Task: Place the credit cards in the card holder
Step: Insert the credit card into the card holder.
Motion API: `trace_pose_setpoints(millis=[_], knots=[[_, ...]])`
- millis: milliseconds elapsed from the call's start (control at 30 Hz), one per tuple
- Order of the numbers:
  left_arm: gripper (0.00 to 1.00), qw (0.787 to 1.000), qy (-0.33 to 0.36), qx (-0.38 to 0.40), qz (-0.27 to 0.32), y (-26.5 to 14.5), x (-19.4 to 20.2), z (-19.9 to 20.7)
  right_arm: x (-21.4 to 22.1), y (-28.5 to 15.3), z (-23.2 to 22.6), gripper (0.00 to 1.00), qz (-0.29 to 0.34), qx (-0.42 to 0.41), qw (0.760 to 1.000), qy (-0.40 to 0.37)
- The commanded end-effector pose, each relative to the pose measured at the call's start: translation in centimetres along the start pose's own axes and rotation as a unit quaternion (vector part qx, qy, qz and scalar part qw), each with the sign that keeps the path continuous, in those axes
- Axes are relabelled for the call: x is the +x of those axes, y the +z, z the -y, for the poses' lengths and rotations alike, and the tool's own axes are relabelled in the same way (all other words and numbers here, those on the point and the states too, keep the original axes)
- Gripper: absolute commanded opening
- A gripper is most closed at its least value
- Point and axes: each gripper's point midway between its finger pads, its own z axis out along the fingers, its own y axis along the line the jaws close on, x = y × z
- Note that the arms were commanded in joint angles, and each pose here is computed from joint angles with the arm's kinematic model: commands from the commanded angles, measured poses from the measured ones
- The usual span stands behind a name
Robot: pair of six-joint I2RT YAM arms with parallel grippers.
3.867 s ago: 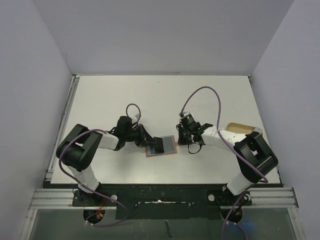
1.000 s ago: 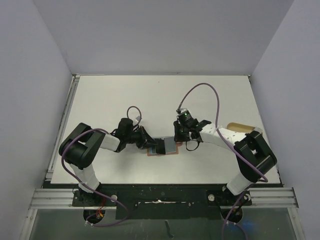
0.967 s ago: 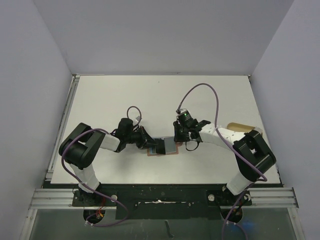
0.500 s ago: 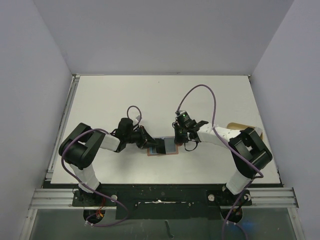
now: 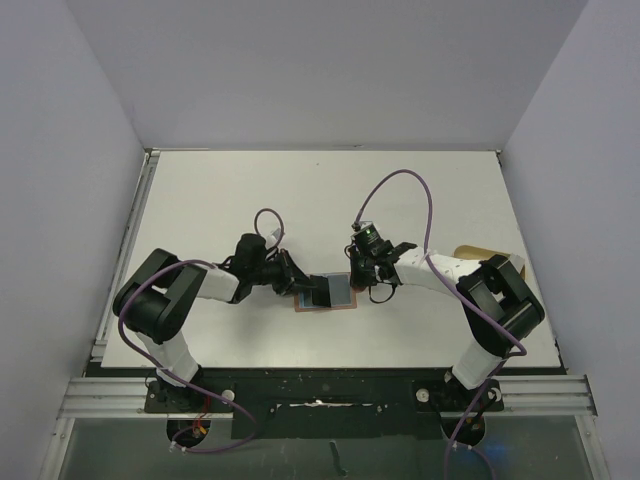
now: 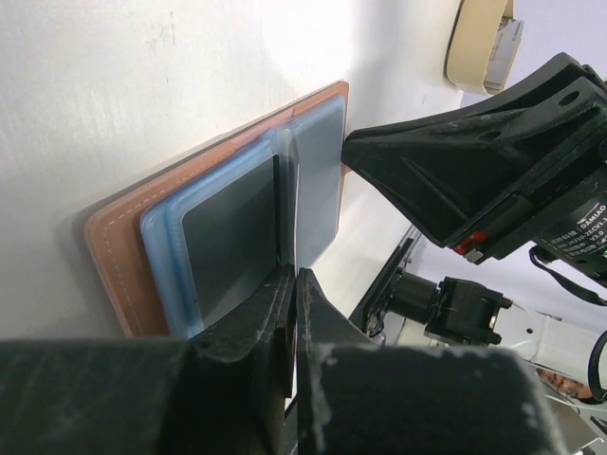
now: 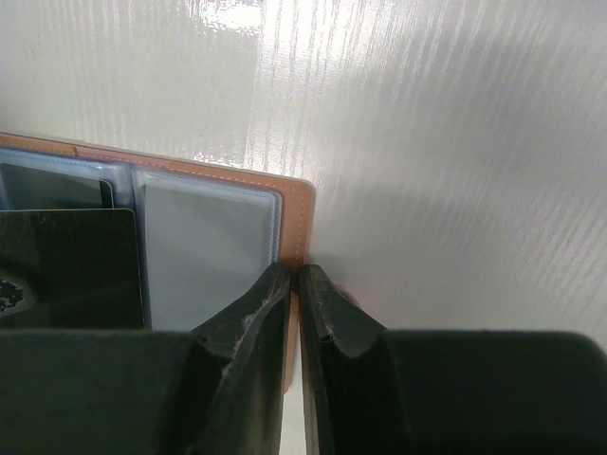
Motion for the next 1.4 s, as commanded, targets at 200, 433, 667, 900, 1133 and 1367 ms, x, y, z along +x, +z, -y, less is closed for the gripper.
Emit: trace_pose_setpoints(millis=[200,433,667,900,1133,1367], knots=[[0.00,0.999,0.035,0.007,-0.009,0.7,-0.9,0.9,0.2,0.0,0.4,0.12,0.003,0.011,1.000,-0.004],[0.00,0.999,0.036,-0.004,-0.016,0.8,-1.0,0.4,0.1,0.0,0.4,0.12,0.003,0.010,1.000,-0.004],[0.00,0.999,0.027,0.006,-0.023,1.2,-0.9,0.3,0.2,0.0,0.5,0.12,0.001,0.012,1.000,-0.004],[0.00,1.000,0.011,0.022,-0.020,1.5,-0.9,0.3,0.4,0.2,0.5,0.11,-0.001,0.012,1.000,-0.003],[0.00,1.000,0.008,0.012,-0.006,2.0,-1.3,-0.4,0.7,0.2,0.6,0.11,-0.002,0.012,1.000,-0.001],[0.00,1.000,0.010,0.007,0.006,2.1,-1.7,-0.9,0.9,0.2,0.7,0.11,-0.003,0.012,1.000,0.002]])
